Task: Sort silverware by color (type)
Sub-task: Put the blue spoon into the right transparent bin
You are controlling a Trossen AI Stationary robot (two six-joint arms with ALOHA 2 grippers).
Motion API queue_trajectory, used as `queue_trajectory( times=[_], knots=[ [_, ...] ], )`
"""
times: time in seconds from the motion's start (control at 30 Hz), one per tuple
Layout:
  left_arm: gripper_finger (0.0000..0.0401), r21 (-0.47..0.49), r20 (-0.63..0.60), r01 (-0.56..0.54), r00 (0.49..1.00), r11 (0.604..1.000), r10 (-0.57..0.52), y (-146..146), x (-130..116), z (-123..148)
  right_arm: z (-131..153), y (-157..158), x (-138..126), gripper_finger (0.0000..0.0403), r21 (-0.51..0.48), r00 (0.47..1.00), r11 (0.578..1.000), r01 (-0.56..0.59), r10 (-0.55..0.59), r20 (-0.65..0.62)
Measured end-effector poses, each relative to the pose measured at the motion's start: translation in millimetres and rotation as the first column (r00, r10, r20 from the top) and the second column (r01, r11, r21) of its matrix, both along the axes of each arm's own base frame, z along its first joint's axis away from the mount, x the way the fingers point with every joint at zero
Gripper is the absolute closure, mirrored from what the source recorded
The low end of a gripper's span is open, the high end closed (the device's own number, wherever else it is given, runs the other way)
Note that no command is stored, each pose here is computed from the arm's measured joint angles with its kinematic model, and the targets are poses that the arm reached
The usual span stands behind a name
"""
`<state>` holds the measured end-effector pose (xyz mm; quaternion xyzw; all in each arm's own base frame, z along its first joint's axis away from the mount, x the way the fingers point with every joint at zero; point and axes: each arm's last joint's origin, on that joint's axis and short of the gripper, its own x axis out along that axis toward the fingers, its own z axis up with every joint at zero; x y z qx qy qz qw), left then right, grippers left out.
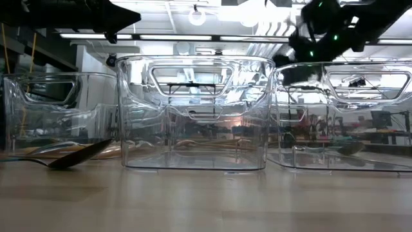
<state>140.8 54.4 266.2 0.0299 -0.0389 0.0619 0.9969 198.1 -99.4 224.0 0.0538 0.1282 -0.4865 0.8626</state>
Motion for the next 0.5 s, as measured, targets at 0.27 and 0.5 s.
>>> queue_trajectory(
  times=[0.27, 0.5],
  knots=[
    [0.0400, -0.003, 0.003, -0.047, 0.999, 0.999, 0.047, 3, 3, -1, 24, 24, 27, 0.0402, -0.196, 0.859, 0.888, -0.415, 0.454, 0.235],
    [0.0400, -0.005, -0.004, -0.046, 0.999, 0.999, 0.046, 10, 19, -7, 24, 32, 43, 0.0403, -0.301, 0.730, 0.786, -0.540, 0.615, 0.297]
  ],
)
